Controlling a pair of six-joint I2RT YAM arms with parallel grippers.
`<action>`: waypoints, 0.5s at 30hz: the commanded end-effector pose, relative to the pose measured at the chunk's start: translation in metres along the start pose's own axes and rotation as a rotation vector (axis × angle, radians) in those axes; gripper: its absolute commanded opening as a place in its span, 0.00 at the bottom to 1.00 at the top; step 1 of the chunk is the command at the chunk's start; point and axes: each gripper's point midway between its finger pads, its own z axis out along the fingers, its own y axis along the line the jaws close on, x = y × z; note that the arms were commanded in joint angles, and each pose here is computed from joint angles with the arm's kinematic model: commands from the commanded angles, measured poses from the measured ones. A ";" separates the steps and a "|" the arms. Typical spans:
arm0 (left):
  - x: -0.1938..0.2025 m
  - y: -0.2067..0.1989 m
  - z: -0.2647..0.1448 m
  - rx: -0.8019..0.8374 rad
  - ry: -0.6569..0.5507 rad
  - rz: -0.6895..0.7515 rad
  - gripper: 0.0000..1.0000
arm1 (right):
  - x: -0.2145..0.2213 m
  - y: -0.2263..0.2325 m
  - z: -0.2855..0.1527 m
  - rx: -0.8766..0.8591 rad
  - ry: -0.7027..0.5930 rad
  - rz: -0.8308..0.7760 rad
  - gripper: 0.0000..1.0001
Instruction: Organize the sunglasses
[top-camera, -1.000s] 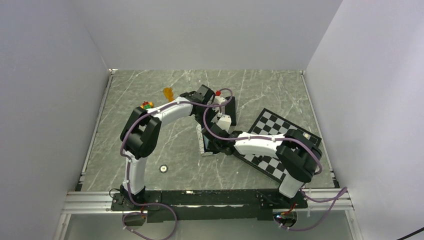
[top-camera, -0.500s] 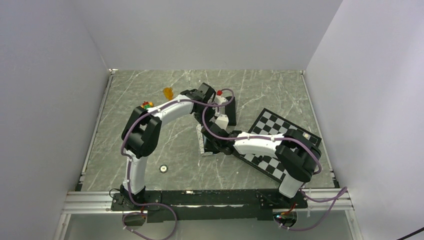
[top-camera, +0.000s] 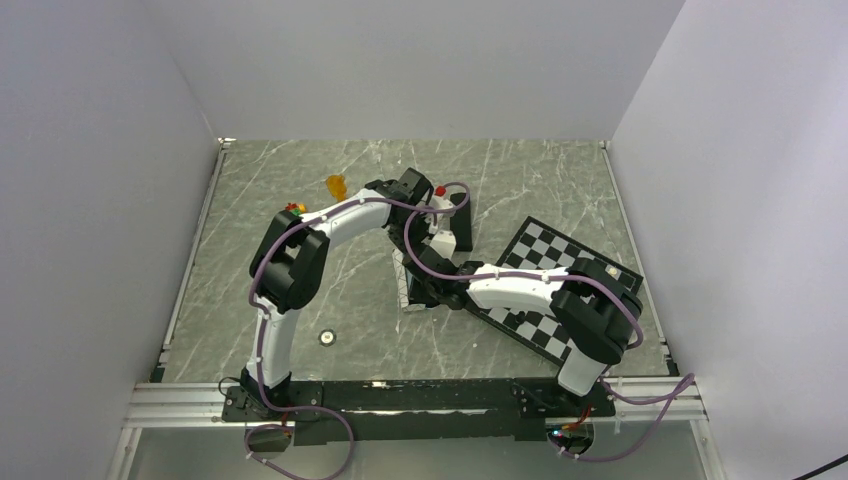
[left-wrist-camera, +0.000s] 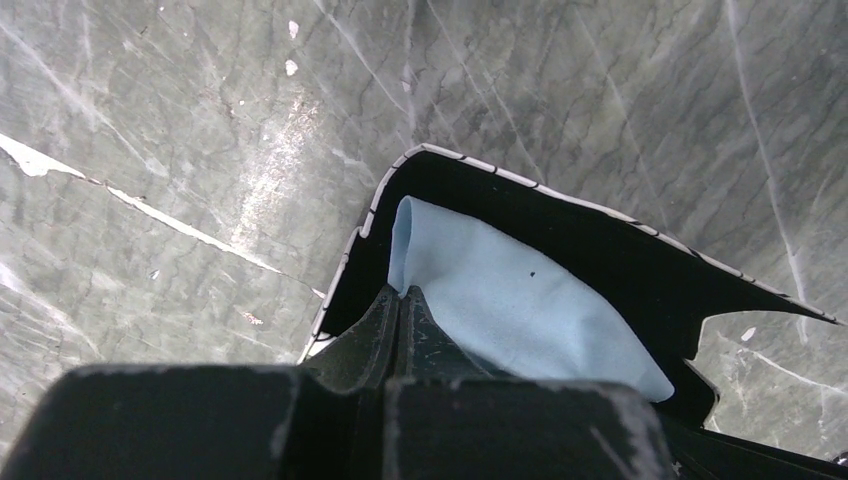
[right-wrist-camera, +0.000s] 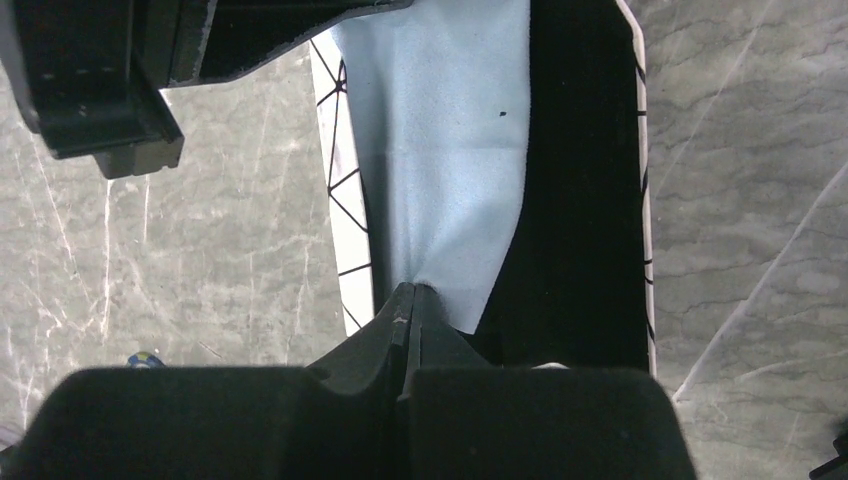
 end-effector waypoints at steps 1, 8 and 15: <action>-0.012 -0.004 -0.004 0.029 -0.046 0.017 0.01 | -0.013 0.014 -0.012 -0.057 -0.026 0.012 0.00; -0.018 -0.002 -0.004 0.019 -0.062 0.020 0.02 | -0.010 0.014 -0.011 -0.061 -0.013 0.014 0.00; -0.011 -0.002 -0.009 0.017 -0.035 0.028 0.03 | -0.009 0.017 -0.014 -0.076 0.004 0.008 0.00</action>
